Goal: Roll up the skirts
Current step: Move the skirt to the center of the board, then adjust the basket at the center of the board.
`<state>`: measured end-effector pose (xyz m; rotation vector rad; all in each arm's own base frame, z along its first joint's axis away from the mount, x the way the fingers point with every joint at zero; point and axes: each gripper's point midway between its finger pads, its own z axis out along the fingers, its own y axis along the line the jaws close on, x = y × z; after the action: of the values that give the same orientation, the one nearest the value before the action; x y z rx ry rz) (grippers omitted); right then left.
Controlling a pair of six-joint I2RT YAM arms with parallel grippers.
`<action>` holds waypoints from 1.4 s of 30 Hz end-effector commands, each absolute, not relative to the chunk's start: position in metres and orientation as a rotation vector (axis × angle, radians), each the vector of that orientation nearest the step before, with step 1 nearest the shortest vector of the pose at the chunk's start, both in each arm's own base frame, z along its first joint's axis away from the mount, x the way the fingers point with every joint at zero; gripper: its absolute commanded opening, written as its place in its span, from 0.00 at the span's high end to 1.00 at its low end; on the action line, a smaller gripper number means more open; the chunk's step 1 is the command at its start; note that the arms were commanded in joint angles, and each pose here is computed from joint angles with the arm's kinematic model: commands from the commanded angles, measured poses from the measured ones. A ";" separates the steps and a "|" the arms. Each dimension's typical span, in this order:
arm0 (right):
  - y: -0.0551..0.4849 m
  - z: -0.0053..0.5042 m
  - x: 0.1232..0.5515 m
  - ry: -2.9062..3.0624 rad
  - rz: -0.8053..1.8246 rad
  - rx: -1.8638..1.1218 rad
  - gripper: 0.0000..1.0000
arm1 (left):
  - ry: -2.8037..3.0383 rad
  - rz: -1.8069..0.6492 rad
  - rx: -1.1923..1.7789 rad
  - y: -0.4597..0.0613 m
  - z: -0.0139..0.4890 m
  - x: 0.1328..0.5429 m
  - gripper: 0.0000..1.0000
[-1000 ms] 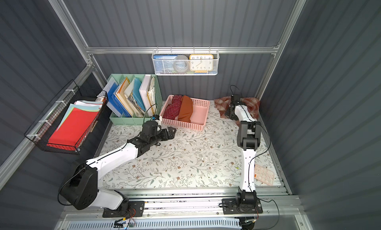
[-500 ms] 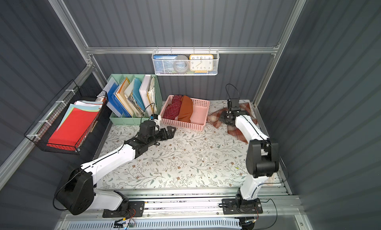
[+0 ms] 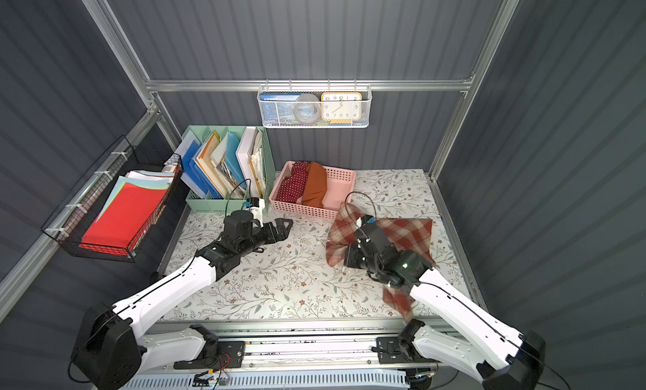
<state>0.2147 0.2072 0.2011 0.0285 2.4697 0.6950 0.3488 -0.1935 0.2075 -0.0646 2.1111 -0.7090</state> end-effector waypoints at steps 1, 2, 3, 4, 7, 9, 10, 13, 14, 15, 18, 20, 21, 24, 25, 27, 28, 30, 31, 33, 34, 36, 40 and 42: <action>0.262 0.170 0.160 2.638 0.892 -0.073 0.98 | 2.133 -0.690 -0.098 -0.186 0.200 0.344 0.00; 0.281 0.167 0.144 2.689 0.986 -0.142 0.86 | 2.134 -0.687 -0.103 -0.185 0.199 0.343 0.00; 0.292 0.170 0.132 2.711 1.046 -0.192 0.81 | 2.132 -0.686 -0.106 -0.185 0.199 0.343 0.00; 0.301 0.176 0.124 2.696 1.073 -0.250 0.70 | 2.130 -0.689 -0.109 -0.184 0.198 0.342 0.00; 0.310 0.201 0.105 2.673 1.163 -0.421 0.44 | 2.137 -0.692 -0.119 -0.184 0.193 0.342 0.00; 0.293 0.216 0.114 2.630 1.016 -0.467 0.43 | 2.144 -0.696 -0.116 -0.187 0.188 0.345 0.00; 0.281 0.220 0.126 2.597 0.909 -0.439 0.42 | 2.150 -0.702 -0.112 -0.190 0.185 0.347 0.00; 0.227 0.229 0.178 2.433 0.459 -0.320 0.38 | 2.194 -0.682 -0.112 -0.197 0.170 0.362 0.01; 0.209 0.232 0.197 2.398 0.325 -0.257 0.36 | 2.206 -0.642 -0.138 -0.195 0.164 0.369 0.01; 0.194 0.233 0.217 2.368 0.220 -0.186 0.36 | 2.210 -0.606 -0.169 -0.191 0.159 0.377 0.03; 0.185 0.223 0.272 2.328 0.163 -0.076 0.36 | 2.190 -0.552 -0.216 -0.185 0.151 0.395 0.30; 0.185 0.205 0.312 2.351 0.158 -0.052 0.36 | 2.185 -0.543 -0.276 -0.175 0.144 0.408 0.78; 0.178 0.198 0.333 2.356 0.125 -0.023 0.36 | 2.194 -0.545 -0.304 -0.169 0.136 0.414 1.00; 0.173 0.166 0.396 2.430 0.145 0.038 0.38 | 2.222 -0.576 -0.345 -0.158 0.117 0.436 1.00; 0.176 0.156 0.413 2.469 0.181 0.043 0.40 | 2.231 -0.600 -0.338 -0.159 0.113 0.443 1.00; 0.178 0.136 0.448 2.537 0.197 0.080 0.43 | 2.270 -0.602 -0.332 -0.162 0.095 0.457 1.00; 0.181 0.129 0.463 2.544 0.210 0.081 0.45 | 2.280 -0.614 -0.317 -0.165 0.089 0.464 1.00; 0.177 0.114 0.491 2.559 0.195 0.127 0.56 | 2.312 -0.651 -0.274 -0.176 0.073 0.481 1.00; 0.177 0.110 0.500 2.560 0.216 0.139 0.62 | 2.322 -0.681 -0.242 -0.183 0.068 0.488 1.00; 0.173 0.102 0.519 2.540 0.263 0.182 0.79 | 2.343 -0.721 -0.204 -0.195 0.054 0.503 1.00; 0.172 0.100 0.524 2.538 0.280 0.188 0.85 | 2.344 -0.730 -0.197 -0.198 0.050 0.509 1.00; 0.161 0.097 0.536 2.540 0.245 0.232 0.94 | 2.338 -0.739 -0.187 -0.202 0.045 0.521 1.00; 0.151 0.089 0.569 2.496 0.229 0.203 0.97 | 2.311 -0.776 -0.147 -0.214 0.042 0.541 1.00; 0.152 0.083 0.582 2.519 0.244 0.181 0.87 | 2.284 -0.781 -0.132 -0.219 0.051 0.558 1.00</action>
<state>0.5652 0.1579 0.0966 0.2083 2.5071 0.2613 0.5418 -0.2095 0.0359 -0.2053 2.3303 -0.7428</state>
